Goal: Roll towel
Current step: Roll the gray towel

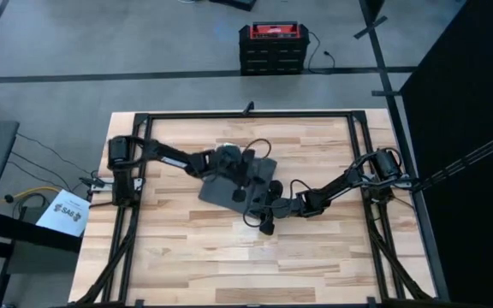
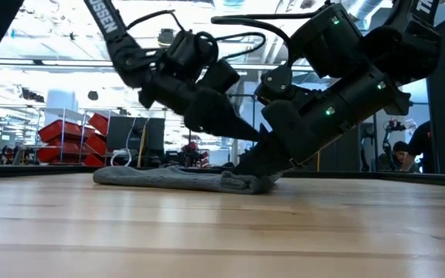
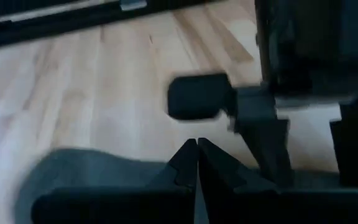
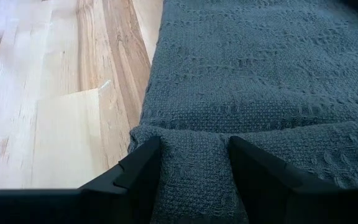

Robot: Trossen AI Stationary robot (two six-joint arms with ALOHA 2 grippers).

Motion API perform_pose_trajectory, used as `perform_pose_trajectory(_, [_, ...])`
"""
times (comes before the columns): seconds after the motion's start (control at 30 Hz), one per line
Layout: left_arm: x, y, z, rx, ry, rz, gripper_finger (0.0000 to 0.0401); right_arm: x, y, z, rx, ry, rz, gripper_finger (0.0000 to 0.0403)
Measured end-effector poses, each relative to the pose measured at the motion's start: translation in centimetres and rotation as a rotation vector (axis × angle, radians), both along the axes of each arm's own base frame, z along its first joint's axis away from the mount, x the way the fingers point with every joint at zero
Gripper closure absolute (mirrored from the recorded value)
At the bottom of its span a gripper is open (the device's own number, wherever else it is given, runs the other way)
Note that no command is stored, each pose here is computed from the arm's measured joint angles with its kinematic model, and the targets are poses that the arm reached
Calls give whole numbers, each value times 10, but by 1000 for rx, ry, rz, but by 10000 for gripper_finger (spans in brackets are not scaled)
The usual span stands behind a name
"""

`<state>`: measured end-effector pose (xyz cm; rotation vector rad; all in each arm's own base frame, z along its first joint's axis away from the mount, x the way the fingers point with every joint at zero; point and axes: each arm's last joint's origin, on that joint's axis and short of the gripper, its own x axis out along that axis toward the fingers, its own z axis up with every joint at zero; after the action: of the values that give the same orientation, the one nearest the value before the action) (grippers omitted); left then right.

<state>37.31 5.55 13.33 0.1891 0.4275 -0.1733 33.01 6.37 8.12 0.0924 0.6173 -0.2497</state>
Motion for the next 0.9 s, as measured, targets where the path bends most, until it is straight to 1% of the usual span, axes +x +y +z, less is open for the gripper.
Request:
perform_pose_trajectory(0.13, [6, -10, -30, 18, 35, 19, 401, 0, 0, 0, 0, -2, -1, 223])
perform_pose_trajectory(0.27, [10, -9, -47, 10, 45, 31, 401, 1, 0, 1, -13, -6, 7, 223])
perform_pose_trajectory(0.33, [11, -8, -52, 3, 52, 35, 401, 2, 2, 7, -33, -11, 23, 223])
perform_pose_trajectory(0.4, [10, -8, -55, -5, 62, 39, 401, 1, 4, 16, -62, -14, 44, 223])
perform_pose_trajectory(0.47, [8, -8, -57, -6, 73, 39, 401, -3, 5, 31, -80, -24, 58, 223])
perform_pose_trajectory(0.57, [6, -8, -59, -6, 77, 40, 401, -12, 5, 64, -116, -36, 41, 223])
perform_pose_trajectory(0.67, [6, -8, -59, -5, 80, 41, 401, -27, -2, 85, -193, 10, -3, 223])
perform_pose_trajectory(0.73, [6, -9, -59, -5, 79, 40, 401, -32, -11, 95, -222, 8, -34, 223])
perform_pose_trajectory(0.8, [6, -10, -59, -3, 73, 40, 401, -35, -22, 97, -231, -7, -64, 223])
perform_pose_trajectory(0.9, [6, -13, -59, -1, 70, 36, 401, -41, -43, 79, -212, 5, -96, 225])
